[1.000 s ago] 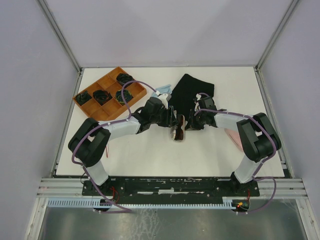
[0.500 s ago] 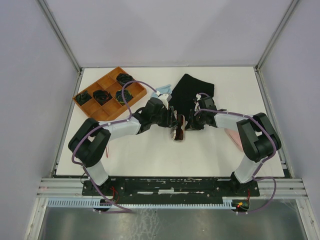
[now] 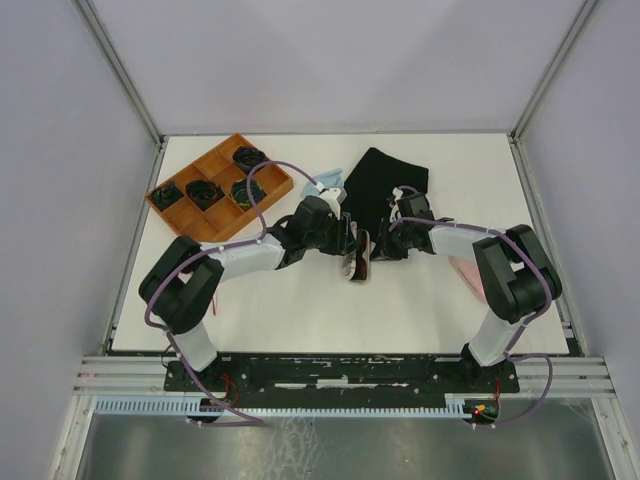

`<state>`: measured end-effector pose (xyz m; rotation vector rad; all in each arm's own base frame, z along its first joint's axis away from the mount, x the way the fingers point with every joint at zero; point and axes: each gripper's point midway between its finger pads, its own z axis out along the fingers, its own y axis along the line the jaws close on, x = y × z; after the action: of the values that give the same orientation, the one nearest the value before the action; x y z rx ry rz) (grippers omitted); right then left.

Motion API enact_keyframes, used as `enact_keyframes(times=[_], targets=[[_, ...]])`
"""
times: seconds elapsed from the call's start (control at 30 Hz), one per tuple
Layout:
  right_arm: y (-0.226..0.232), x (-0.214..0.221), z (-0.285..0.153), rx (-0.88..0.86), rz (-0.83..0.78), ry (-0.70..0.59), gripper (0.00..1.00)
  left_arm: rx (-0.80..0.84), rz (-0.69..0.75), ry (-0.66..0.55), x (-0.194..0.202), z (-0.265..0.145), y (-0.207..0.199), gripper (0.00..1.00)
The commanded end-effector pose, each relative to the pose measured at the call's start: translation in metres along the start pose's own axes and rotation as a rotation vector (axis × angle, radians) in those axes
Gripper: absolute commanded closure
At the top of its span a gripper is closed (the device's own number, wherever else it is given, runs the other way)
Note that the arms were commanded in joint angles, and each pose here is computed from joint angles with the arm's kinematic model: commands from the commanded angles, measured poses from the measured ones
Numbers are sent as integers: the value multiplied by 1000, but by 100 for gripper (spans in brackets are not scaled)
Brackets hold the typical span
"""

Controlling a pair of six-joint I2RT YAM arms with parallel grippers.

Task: Organize the sunglasses
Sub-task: Close the sunglasses case at the center of the board.

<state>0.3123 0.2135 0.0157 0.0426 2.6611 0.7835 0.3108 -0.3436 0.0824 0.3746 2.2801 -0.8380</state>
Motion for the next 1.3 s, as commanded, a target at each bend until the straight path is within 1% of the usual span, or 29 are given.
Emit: enact_keyframes(times=[0.0,0.23,0.53,0.77,0.87,1.0,1.07,1.17,1.27], targets=[[29,-19,1,-101,-27,-41,81,76,25,51,15,11,-25,50],[28,-18,2,-103,-28,-39,81,73,32,69,23,17,-28,50],[27,-17,3,-100,-31,-38,81,52,25,90,34,22,-20,50],[23,-22,-3,-65,-45,-68,81,55,35,62,21,16,-25,50],[20,-27,-12,-34,-58,-109,77,49,48,21,6,8,-30,49],[19,-34,-28,2,-88,-169,70,19,75,-62,-23,-13,-33,48],[18,-39,-39,22,-104,-207,67,-10,85,-94,-32,-22,-28,45],[14,-42,-54,63,-115,-248,61,-89,105,-112,-37,-29,-14,37],[7,-43,-69,114,-105,-290,50,-162,113,-82,-32,-26,0,30]])
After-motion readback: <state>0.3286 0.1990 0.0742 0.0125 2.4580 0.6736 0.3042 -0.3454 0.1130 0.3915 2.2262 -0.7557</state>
